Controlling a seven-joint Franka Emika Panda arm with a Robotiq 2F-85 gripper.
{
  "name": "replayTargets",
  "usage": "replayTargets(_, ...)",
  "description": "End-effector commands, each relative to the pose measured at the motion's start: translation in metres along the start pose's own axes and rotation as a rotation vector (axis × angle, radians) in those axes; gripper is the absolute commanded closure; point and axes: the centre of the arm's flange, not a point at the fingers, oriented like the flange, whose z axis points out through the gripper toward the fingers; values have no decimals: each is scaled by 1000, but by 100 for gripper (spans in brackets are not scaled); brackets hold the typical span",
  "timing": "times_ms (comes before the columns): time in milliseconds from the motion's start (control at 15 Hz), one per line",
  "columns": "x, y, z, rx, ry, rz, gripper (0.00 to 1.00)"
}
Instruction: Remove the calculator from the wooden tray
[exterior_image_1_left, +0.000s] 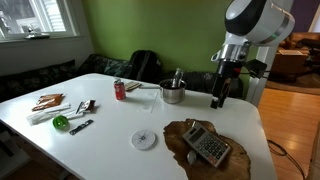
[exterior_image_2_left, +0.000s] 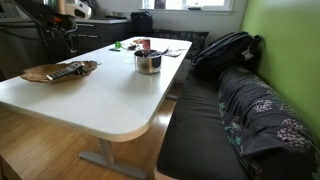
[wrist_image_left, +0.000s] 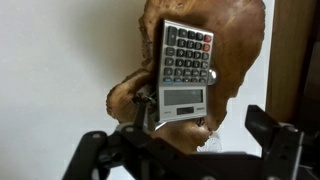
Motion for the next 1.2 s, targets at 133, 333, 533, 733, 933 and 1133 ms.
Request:
replayTargets(133, -7, 10, 36, 3, -25, -25, 0)
replayTargets(333, -19, 10, 57, 14, -33, -65, 0)
replayTargets(533, -24, 14, 69, -20, 5, -128, 0)
replayTargets(733, -22, 12, 82, 3, 37, -160, 0)
replayTargets(933, -21, 10, 96, 23, 55, -174, 7)
replayTargets(1133, -19, 13, 107, 32, 57, -175, 12)
